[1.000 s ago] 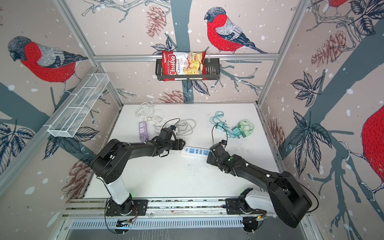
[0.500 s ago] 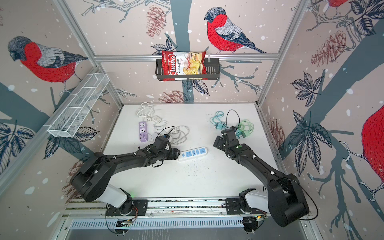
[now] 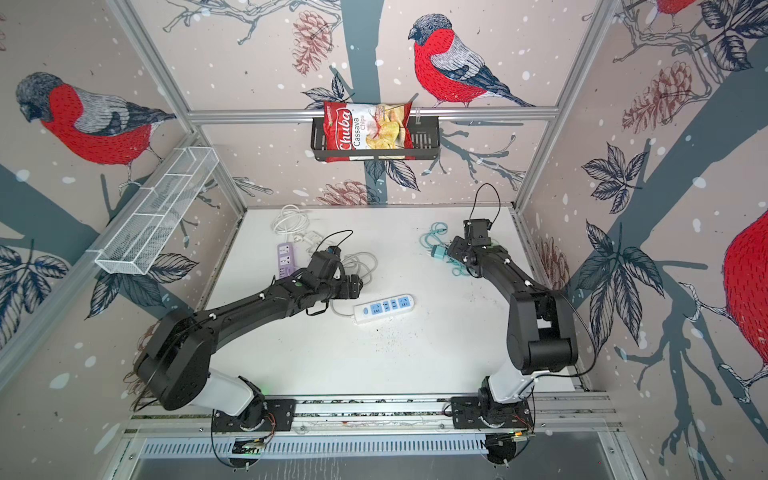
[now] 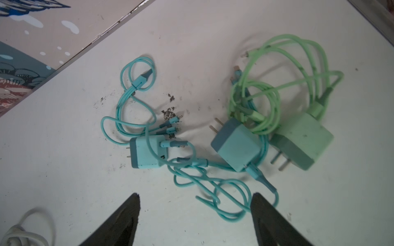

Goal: Insert the plug
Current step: 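Release the strip and reach the right gripper to the teal charger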

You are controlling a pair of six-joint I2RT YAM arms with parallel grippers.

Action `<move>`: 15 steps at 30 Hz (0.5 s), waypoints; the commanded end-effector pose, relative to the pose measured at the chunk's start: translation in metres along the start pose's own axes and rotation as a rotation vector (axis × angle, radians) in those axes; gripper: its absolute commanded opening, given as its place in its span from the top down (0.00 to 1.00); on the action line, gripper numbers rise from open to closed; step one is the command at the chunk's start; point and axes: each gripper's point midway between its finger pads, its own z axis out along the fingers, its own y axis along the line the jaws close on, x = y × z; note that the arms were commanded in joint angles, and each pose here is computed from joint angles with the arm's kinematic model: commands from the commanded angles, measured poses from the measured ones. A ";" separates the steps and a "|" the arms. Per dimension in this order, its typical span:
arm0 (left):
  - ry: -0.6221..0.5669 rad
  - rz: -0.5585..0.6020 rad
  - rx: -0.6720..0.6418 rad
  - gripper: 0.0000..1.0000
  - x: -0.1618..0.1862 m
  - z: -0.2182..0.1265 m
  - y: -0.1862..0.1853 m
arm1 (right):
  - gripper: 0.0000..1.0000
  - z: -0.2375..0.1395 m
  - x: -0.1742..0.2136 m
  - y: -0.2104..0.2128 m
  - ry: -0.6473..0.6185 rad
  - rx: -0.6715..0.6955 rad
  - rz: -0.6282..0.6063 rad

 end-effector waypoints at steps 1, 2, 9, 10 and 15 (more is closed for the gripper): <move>0.003 0.027 -0.049 0.09 0.000 -0.006 0.008 | 0.19 0.006 0.002 0.017 0.025 -0.024 -0.073; -0.002 0.027 -0.052 0.09 0.000 -0.009 0.009 | 0.20 0.007 0.004 0.023 0.031 -0.033 -0.085; -0.019 0.025 -0.070 0.09 0.002 -0.031 0.015 | 0.28 0.016 0.022 0.063 0.061 -0.086 -0.147; -0.021 0.019 -0.078 0.08 0.002 -0.034 0.017 | 0.28 0.019 0.024 0.066 0.065 -0.092 -0.148; -0.039 -0.001 -0.065 0.08 0.002 -0.046 0.016 | 0.28 0.040 0.029 0.070 0.101 -0.069 -0.133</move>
